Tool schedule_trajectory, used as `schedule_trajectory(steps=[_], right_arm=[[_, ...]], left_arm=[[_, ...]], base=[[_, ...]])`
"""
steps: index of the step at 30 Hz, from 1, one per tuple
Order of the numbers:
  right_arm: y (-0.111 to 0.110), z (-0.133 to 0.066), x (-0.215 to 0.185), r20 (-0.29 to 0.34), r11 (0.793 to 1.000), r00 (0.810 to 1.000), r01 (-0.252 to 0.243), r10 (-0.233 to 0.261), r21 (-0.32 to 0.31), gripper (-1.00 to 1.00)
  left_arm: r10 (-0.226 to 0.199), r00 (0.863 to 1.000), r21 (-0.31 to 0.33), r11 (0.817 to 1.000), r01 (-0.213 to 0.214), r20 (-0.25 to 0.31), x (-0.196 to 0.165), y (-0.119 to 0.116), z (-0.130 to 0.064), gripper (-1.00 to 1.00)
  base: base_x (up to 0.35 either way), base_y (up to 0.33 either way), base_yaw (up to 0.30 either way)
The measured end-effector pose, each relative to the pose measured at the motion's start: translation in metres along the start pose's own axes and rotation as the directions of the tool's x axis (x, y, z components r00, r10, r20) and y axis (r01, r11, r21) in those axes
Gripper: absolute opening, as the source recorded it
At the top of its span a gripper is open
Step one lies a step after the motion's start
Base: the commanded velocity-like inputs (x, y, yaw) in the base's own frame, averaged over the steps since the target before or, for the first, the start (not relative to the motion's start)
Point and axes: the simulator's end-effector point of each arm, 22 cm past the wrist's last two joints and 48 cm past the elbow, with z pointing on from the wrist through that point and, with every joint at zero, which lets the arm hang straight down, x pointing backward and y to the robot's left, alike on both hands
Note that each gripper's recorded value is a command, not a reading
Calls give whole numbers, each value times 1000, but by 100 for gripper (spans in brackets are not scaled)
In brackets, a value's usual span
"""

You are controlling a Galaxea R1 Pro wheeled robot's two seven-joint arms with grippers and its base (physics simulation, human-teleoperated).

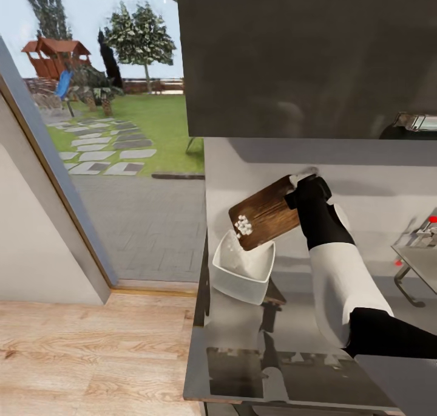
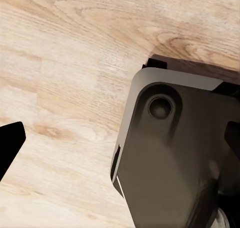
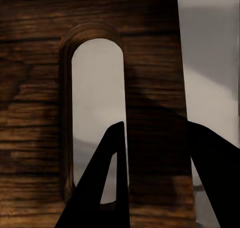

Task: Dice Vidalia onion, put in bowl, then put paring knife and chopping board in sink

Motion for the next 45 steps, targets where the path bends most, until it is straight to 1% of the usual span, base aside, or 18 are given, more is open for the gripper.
schedule_trajectory(steps=[3,11,13,14,17,19,23,25,27,30,32,33,34,37,39,40,43,45], right_arm=[[1,-1,-2,4,1000,1000,13,-13,5,-100],[1,-1,-3,7,1000,1000,20,-20,6,-100],[1,-2,-6,17,1000,1000,26,-26,9,-100],[0,-2,-8,26,999,999,31,-31,12,-100],[-10,-2,-13,47,997,998,42,-44,62,-100],[-14,-3,-14,52,996,998,40,-44,80,-100],[-17,-2,-14,55,995,998,36,-41,89,-100],[-18,-1,-13,53,996,998,30,-35,85,-100],[-16,0,-12,54,998,998,20,-24,67,-100],[-4,2,-11,64,1000,998,-14,15,-14,-100],[-9,5,-6,63,999,998,-30,32,-40,-100],[-16,8,0,61,995,996,-59,64,-79,-100],[-25,11,5,61,993,995,-71,76,-91,-100],[-46,15,16,66,982,988,-130,140,-139,-100],[-67,17,25,68,973,980,-175,187,-153,-100],[-77,18,29,71,965,973,-206,219,-164,-100],[-102,17,37,82,932,943,-300,322,-201,-100],[-120,17,44,85,921,930,-335,357,-199,-100]], left_arm=[[0,1000,0,1000,0,0,0,0,0,100],[0,1000,0,1000,0,-1,0,0,0,100],[0,1000,0,1000,0,0,0,0,0,100],[0,1000,0,1000,0,0,0,0,0,100],[0,1000,0,1000,0,-1,0,0,0,100],[0,1000,0,1000,0,-1,0,0,0,100],[0,1000,0,1000,0,-1,0,0,0,100],[0,1000,0,1000,0,-1,0,0,0,100],[0,1000,0,1000,0,-1,0,0,0,100],[0,1000,0,1000,0,-1,0,0,0,100],[0,1000,0,1000,0,-1,0,0,0,100],[0,1000,0,1000,0,-1,0,0,0,100],[0,1000,0,1000,0,-1,0,0,0,100],[0,1000,0,1000,0,-1,0,0,0,100],[0,1000,0,1000,0,-1,0,0,0,100],[0,1000,0,1000,0,-1,0,0,0,100],[0,1000,0,1000,0,-1,0,0,0,100],[0,1000,0,1000,0,-1,0,0,0,100]], base=[[0,0,0],[0,0,0],[0,0,0],[0,0,0],[0,0,0],[0,0,0],[0,0,0],[0,0,0],[0,0,0],[-16,0,0],[-88,0,0],[-133,0,0],[-147,0,0],[-181,0,0],[-225,0,0],[-237,0,0],[-249,0,0],[-263,0,0]])
